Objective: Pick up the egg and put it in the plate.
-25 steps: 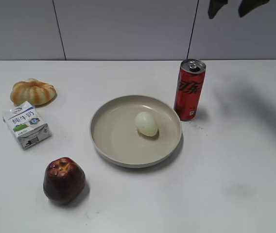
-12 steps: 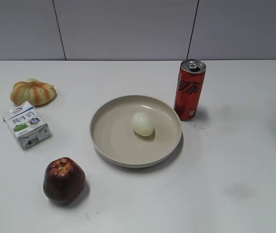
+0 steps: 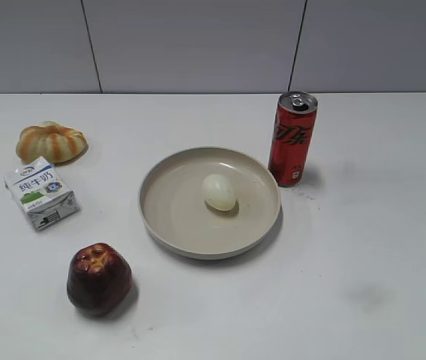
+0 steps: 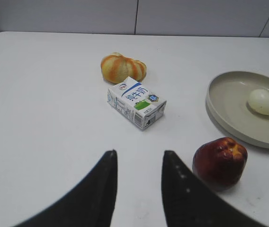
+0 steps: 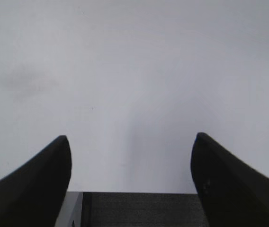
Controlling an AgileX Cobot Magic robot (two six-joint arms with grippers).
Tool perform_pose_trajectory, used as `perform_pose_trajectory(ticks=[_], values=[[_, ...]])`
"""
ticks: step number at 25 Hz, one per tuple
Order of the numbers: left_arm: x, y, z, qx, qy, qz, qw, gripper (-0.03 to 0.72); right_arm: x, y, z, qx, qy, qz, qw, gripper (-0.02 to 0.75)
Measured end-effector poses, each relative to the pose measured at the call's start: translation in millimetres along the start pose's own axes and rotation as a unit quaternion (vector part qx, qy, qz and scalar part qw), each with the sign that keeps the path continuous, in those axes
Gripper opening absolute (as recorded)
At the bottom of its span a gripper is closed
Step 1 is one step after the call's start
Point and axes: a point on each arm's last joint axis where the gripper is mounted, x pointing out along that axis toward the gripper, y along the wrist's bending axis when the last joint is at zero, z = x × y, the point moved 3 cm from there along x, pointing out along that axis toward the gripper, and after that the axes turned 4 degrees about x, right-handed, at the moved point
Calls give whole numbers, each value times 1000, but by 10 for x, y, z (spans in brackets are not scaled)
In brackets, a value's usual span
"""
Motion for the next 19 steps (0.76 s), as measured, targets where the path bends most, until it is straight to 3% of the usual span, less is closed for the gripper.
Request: perform_pose_trajectory(ticks=[8, 14, 19], values=[[0, 0, 0, -1, 0, 0, 1000, 234, -224, -40, -820, 11, -114, 4, 993, 593], [0, 0, 0, 0, 0, 0, 1000, 234, -547, -46, -1105, 27, -256, 20, 966, 593], [0, 0, 0, 0, 0, 0, 1000, 234, -701, -55, -1296, 29, -336, 26, 941, 593]])
